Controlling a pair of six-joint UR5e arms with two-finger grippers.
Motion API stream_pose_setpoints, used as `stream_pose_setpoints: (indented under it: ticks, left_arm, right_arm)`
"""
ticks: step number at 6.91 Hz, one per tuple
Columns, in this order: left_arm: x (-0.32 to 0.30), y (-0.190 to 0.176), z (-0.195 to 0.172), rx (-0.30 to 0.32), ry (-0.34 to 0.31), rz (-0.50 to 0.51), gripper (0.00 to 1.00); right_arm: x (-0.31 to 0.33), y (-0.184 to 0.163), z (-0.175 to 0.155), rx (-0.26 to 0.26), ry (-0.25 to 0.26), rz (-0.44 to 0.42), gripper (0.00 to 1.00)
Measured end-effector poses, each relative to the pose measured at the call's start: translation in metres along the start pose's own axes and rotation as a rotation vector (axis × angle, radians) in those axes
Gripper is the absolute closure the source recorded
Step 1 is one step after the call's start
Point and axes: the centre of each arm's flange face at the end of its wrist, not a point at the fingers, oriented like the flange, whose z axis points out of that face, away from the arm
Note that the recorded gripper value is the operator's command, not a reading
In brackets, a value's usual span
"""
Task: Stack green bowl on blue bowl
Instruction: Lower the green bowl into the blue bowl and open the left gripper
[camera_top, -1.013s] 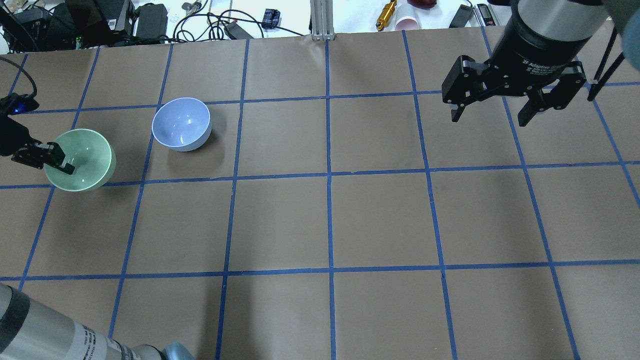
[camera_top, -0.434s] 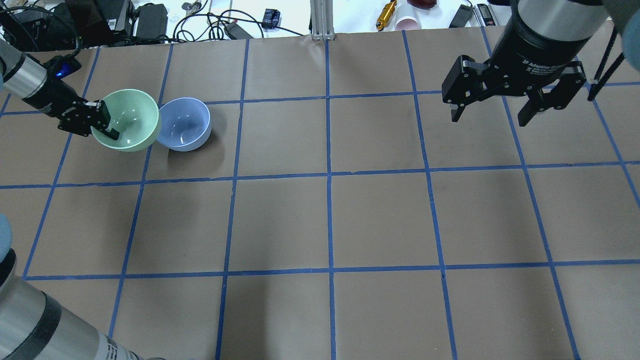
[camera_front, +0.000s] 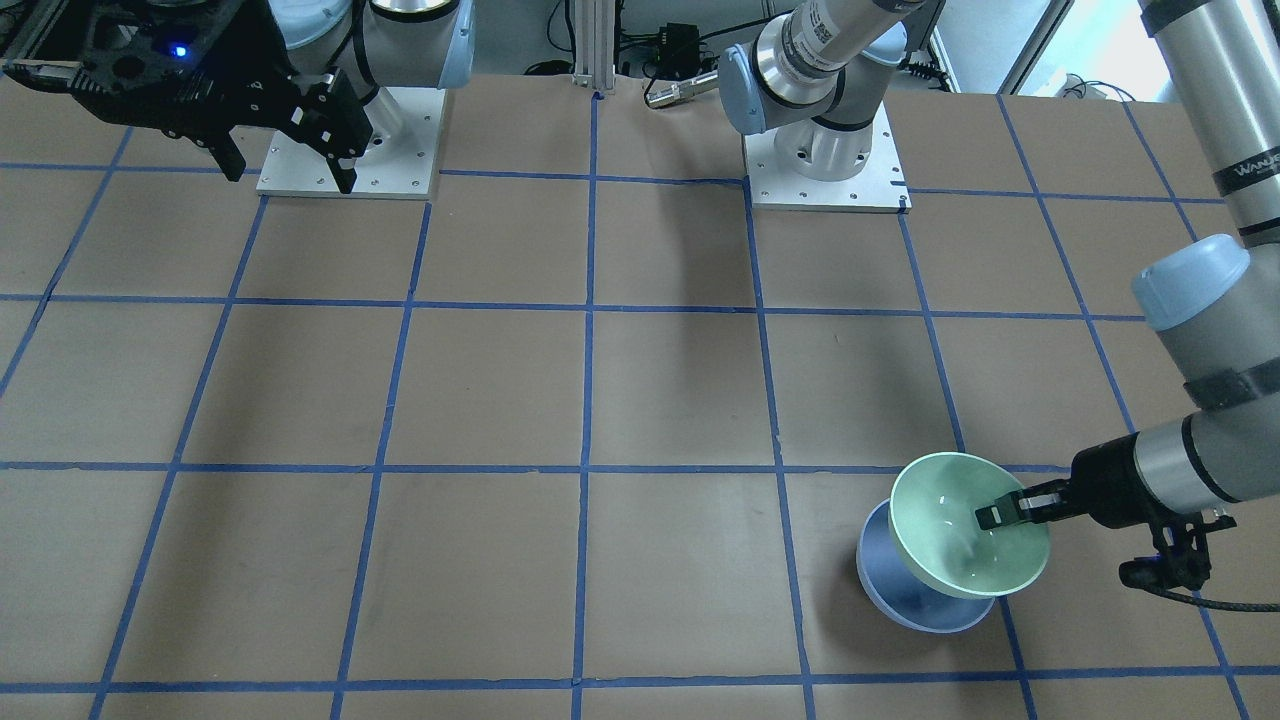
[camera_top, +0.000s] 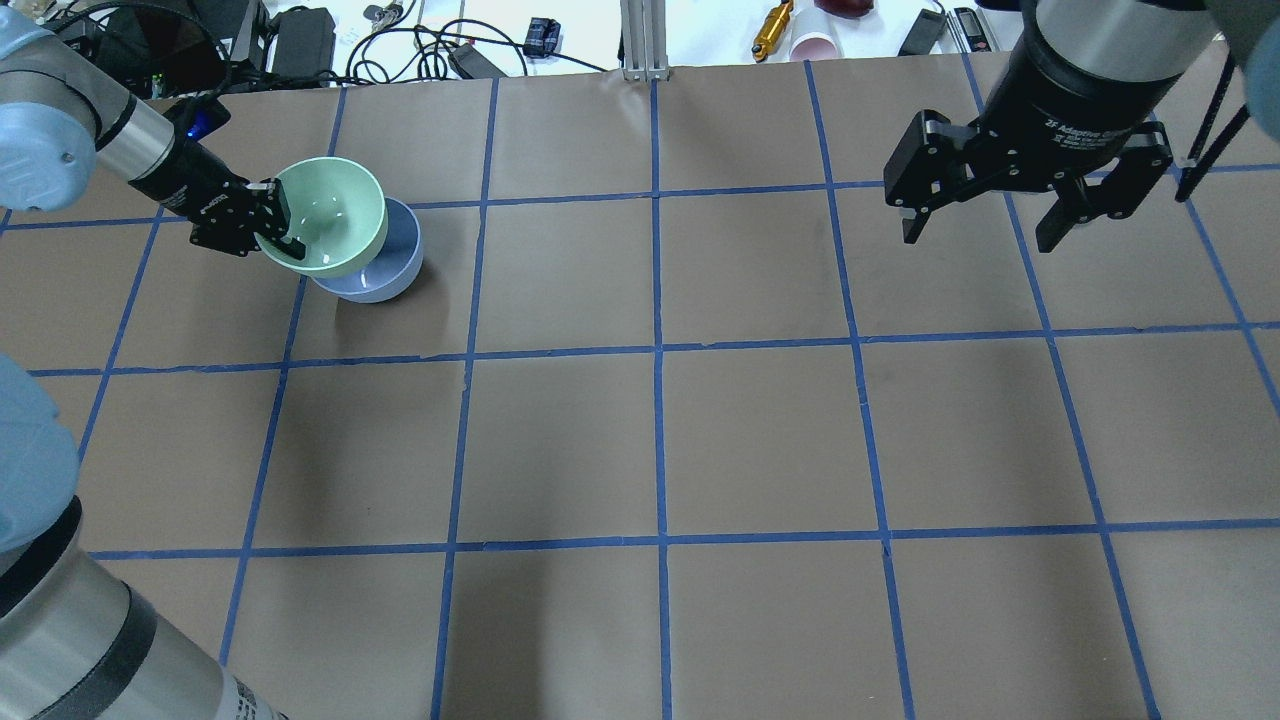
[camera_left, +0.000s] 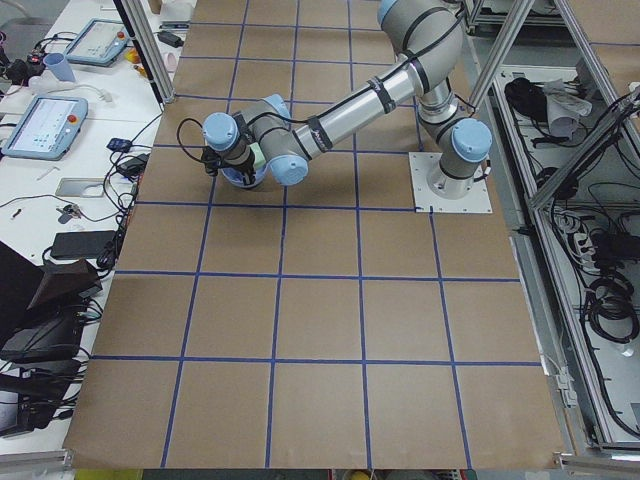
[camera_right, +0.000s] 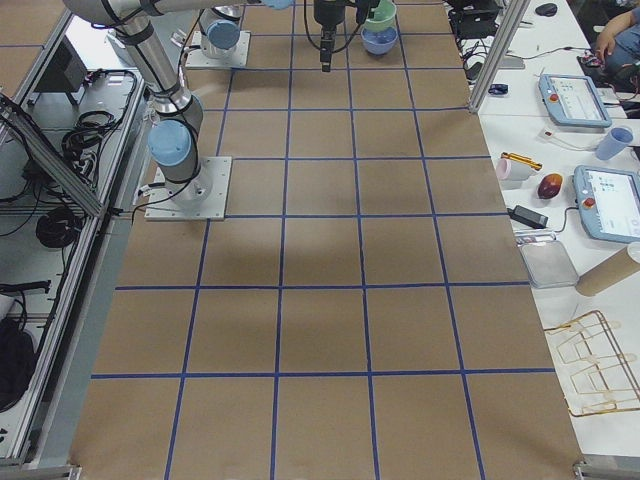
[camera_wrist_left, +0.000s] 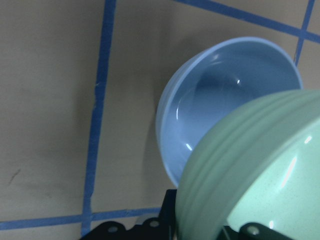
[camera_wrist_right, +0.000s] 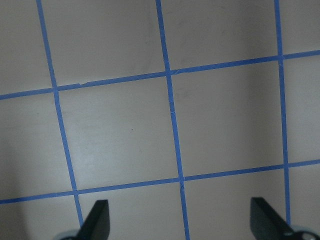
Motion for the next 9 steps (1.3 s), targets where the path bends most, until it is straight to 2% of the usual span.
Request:
stream_pose_setpoints:
  ticks: [8,9]
  left_arm:
    - [0.0044,-0.0078,0.0157,0.005,-0.008,-0.014,1.0]
    - [0.0042,-0.0078,0.0162,0.004,-0.009,-0.013,0.24]
  right_arm:
    - [0.0,0.0,0.0,0.0,0.0,0.0,0.0]
    - [0.0,0.0,0.0,0.0,0.0,0.0,0.0]
